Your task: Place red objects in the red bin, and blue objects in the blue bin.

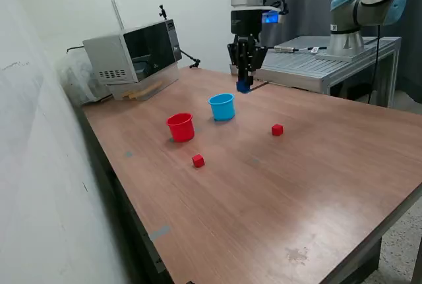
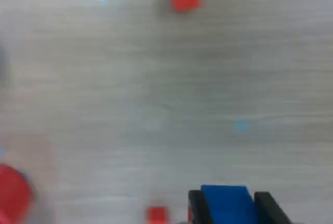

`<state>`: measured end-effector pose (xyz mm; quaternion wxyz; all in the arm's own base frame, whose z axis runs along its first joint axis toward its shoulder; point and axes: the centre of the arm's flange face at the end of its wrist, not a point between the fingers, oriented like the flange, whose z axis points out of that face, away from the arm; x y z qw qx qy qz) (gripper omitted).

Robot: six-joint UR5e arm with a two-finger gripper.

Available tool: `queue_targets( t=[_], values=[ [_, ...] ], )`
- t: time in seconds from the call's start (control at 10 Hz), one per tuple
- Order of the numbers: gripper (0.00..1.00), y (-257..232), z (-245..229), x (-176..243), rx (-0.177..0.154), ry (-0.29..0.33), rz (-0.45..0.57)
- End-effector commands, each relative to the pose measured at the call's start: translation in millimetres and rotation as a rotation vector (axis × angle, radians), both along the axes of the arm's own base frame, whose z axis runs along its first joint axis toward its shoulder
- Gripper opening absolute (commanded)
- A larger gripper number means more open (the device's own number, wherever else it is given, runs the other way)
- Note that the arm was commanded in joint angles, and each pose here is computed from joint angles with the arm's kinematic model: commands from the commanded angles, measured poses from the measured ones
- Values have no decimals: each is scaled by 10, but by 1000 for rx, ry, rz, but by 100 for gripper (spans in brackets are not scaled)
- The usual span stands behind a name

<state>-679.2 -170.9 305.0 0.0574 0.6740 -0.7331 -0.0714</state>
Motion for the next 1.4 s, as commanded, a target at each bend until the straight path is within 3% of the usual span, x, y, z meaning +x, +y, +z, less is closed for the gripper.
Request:
queue_targets(
  t=[0.0, 0.2, 0.4, 0.9, 1.0, 1.3],
  values=[
    [0, 1096, -184, 205, 4, -83, -156],
    [0, 1898, -414, 317, -2, -145, -255],
    [0, 2300, -554, 421, -9, -172, -274],
    [0, 2540, -722, 484, -15, -185, -284],
    [100, 2530, -711, 482, -15, -182, -282],
    [100, 2443, -706, 467, -14, -178, -267]
  ],
)
